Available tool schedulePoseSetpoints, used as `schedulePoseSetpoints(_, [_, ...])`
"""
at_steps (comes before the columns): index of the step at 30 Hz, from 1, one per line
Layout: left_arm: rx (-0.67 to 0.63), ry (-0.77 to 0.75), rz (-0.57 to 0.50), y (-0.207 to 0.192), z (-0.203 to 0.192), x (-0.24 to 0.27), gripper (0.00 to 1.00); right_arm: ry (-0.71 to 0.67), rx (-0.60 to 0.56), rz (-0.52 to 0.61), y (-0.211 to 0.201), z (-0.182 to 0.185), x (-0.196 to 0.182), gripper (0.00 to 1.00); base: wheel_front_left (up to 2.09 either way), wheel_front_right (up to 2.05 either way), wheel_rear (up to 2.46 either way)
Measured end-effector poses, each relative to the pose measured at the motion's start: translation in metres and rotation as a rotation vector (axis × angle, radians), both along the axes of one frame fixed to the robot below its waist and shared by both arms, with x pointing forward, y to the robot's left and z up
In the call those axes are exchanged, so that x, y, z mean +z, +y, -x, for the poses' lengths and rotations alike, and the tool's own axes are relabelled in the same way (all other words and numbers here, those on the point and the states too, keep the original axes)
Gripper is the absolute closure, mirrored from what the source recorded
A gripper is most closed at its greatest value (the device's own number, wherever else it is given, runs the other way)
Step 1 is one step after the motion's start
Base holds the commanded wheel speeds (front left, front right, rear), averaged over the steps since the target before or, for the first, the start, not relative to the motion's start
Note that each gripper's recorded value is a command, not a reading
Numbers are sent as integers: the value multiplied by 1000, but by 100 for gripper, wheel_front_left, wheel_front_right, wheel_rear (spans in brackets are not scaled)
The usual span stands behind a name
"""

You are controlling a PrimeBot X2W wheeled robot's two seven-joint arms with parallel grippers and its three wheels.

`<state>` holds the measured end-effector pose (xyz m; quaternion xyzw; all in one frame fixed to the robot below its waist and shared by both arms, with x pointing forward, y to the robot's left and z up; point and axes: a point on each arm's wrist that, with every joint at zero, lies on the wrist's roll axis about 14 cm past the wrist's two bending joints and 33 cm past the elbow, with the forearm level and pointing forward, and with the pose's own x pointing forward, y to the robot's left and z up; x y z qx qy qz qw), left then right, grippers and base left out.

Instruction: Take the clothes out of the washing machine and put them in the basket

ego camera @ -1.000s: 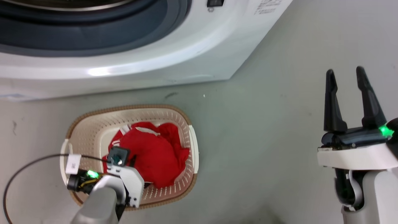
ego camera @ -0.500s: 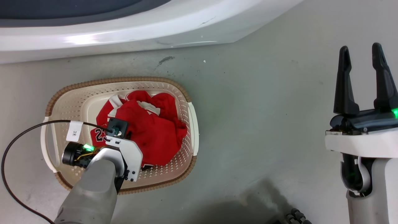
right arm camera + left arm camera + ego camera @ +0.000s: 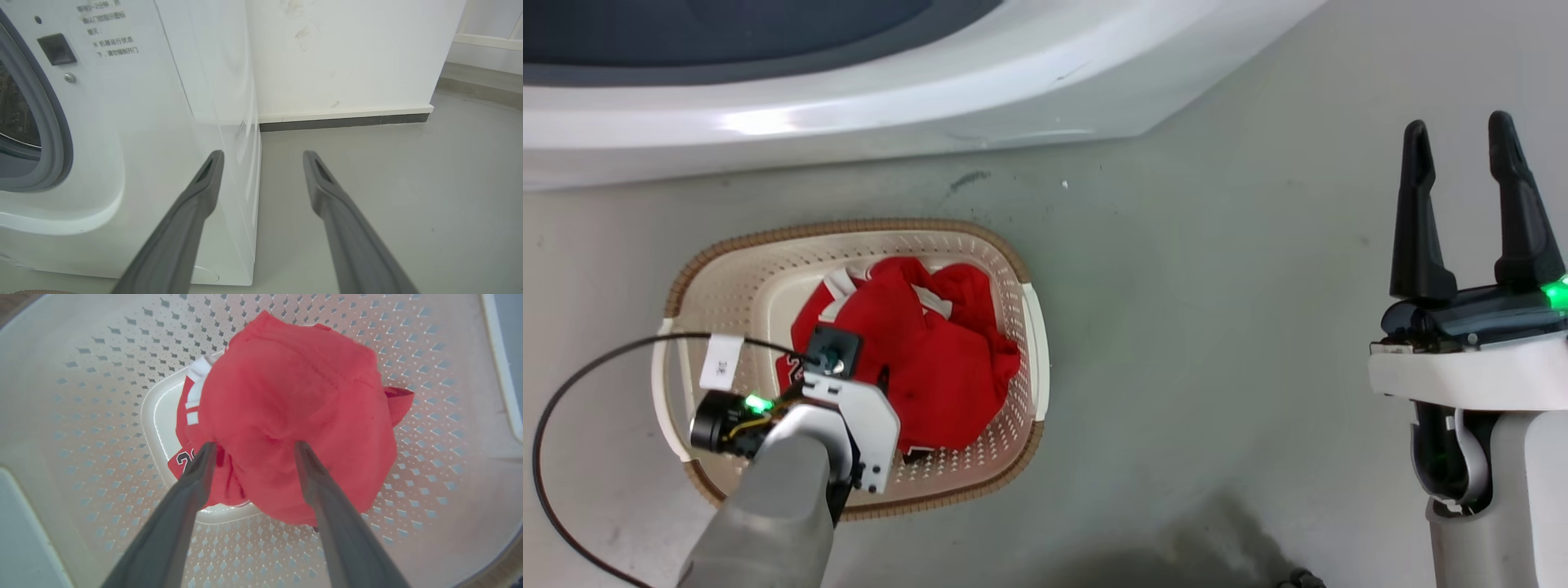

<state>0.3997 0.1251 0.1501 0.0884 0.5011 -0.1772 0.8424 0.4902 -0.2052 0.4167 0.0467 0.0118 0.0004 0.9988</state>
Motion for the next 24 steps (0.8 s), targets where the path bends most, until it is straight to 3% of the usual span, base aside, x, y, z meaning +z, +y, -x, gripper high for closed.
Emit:
schedulePoseSetpoints(9, [35,-77,37,5,12,38,0,-25,6,-8,5,24,27,0,0,0,0])
schedulePoseSetpoints(14, [122,-132,66,10,16,63,0,-48,14,-11,9,40,45,0,0,0,0])
schedulePoseSetpoints(24, [222,-430,164,15,-11,144,0,-95,25,-16,15,72,74,0,0,0,0])
